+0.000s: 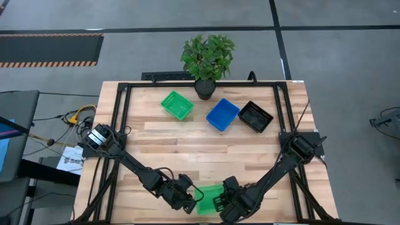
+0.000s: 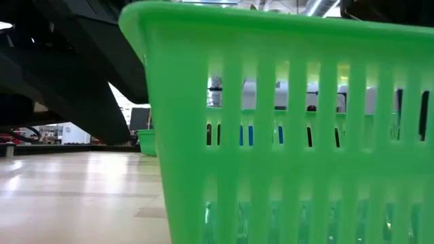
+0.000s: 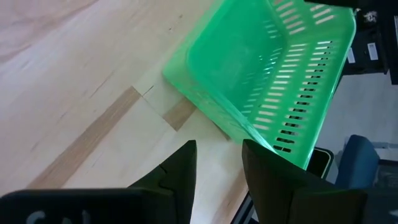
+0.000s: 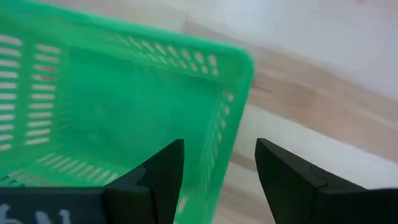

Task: Stack baskets by color
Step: Stack the bottom green basket on the top green basket

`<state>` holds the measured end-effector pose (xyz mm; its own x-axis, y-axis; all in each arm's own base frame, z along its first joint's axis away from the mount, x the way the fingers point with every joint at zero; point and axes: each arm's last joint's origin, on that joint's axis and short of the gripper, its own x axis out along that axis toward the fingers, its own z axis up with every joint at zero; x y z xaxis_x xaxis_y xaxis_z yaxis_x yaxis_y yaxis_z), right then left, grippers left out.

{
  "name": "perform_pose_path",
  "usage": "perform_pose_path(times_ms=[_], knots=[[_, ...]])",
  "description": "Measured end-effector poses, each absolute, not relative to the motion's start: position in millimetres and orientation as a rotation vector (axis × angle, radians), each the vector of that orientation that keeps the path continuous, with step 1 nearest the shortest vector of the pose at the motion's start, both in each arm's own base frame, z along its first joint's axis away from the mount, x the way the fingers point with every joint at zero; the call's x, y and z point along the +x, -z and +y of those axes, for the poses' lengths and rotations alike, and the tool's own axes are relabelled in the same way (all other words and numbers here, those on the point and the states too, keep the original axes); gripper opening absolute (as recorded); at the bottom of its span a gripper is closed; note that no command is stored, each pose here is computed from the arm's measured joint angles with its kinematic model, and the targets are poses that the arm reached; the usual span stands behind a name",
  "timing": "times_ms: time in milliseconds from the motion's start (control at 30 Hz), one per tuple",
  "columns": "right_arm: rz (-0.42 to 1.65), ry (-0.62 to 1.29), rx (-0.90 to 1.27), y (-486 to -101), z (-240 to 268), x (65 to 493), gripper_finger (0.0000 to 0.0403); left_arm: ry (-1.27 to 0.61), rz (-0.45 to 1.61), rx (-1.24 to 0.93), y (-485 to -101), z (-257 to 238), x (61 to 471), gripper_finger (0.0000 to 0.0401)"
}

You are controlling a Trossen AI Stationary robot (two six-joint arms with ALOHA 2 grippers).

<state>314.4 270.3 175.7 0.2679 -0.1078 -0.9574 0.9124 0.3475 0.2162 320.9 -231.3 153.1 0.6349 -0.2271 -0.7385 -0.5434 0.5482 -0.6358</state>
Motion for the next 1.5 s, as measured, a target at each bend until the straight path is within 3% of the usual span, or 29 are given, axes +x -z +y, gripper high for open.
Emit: perform_pose_path(times_ms=[267,700,967,1133,1300,1500], knots=[[1.086,0.834,0.921,-175,265,319,0.0170,-0.223,0.898,-1.004,-153,-231,321,0.0116],[1.122,0.783,0.850,-176,260,322,0.0013,-0.221,0.895,-0.984,-153,-231,320,0.0116],[1.121,0.799,0.824,-178,257,321,0.0008,-0.207,0.910,-0.978,-154,-230,320,0.0116],[1.131,0.966,0.751,-195,242,302,0.0009,-0.164,0.992,-0.940,-169,-227,311,0.0116],[0.948,1.068,0.790,-222,232,288,0.0007,-0.176,0.998,-0.838,-212,-215,283,0.0116],[0.673,1.087,0.944,-236,218,300,0.0006,-0.244,0.821,-0.764,-282,-182,236,0.0116]])
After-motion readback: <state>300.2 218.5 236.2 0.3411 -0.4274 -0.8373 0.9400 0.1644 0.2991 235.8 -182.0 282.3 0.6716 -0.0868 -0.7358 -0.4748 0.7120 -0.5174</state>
